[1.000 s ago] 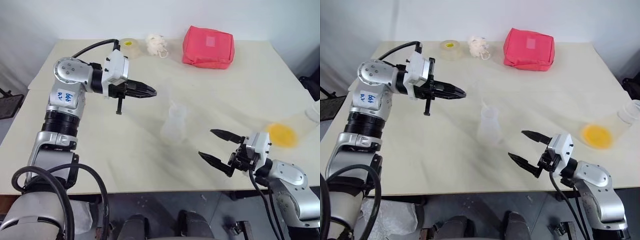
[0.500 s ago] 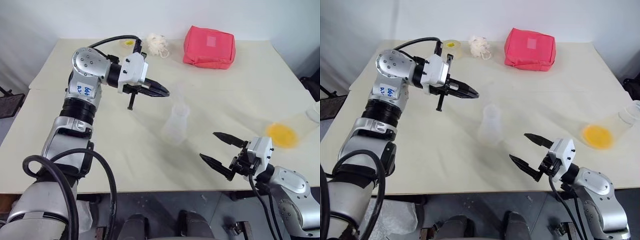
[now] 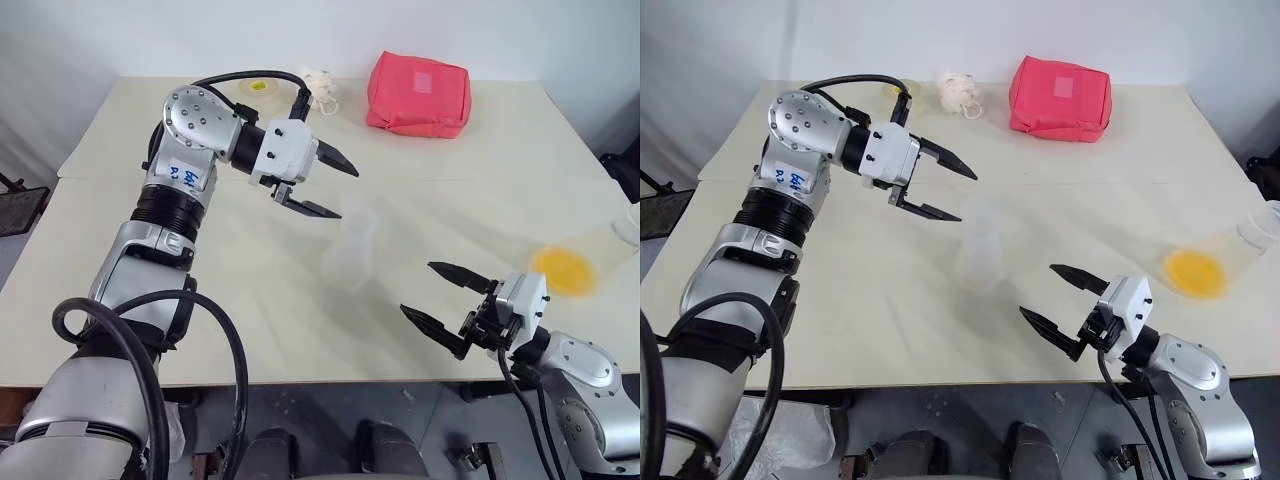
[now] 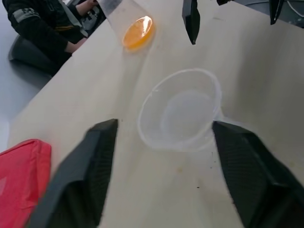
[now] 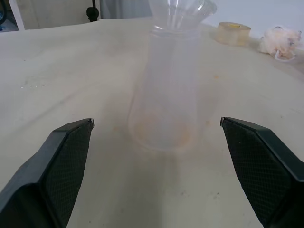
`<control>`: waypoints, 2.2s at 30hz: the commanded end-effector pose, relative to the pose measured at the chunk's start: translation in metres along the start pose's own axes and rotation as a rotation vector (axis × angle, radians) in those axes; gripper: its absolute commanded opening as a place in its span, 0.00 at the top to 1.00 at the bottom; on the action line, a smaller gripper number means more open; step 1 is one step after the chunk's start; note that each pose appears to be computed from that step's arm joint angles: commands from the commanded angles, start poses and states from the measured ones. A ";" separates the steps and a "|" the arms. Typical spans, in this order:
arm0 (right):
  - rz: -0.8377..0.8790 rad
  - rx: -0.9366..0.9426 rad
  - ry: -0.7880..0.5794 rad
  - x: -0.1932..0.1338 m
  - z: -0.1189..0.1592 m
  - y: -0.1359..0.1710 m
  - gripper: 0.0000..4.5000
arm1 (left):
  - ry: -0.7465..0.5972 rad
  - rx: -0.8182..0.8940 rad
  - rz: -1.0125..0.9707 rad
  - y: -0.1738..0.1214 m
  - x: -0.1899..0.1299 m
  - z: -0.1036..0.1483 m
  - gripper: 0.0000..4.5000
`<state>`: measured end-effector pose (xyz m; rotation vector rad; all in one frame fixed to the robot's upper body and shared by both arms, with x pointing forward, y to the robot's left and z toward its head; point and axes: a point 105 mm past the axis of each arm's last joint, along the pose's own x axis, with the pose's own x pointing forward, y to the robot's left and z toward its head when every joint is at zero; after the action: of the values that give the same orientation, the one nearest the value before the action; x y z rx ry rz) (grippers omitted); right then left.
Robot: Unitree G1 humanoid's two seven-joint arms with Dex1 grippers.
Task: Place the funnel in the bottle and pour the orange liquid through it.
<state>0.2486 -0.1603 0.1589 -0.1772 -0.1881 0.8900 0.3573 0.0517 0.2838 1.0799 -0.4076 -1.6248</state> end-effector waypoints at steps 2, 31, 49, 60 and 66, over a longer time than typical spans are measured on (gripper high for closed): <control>-0.051 -0.045 -0.021 -0.008 0.010 -0.005 0.00 | -0.044 -0.007 0.020 0.013 -0.025 0.020 0.01; -1.096 -0.081 0.088 -0.150 -0.002 -0.060 0.00 | -0.389 -0.823 0.463 -0.102 -0.046 -0.042 0.01; -1.208 -0.188 -0.005 -0.151 0.014 -0.145 0.00 | -0.449 -0.818 0.467 -0.108 -0.026 -0.026 0.01; -1.236 -0.219 -0.066 -0.137 0.023 -0.172 0.00 | -0.452 -0.825 0.479 -0.111 -0.025 -0.020 0.01; -1.235 -0.226 -0.079 -0.130 0.025 -0.174 0.00 | -0.443 -0.828 0.487 -0.113 -0.026 -0.020 0.01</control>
<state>0.2973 -0.3667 0.1944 -0.1588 -0.3448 -0.3445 0.3131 0.1193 0.1908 -0.0324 -0.1646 -1.3521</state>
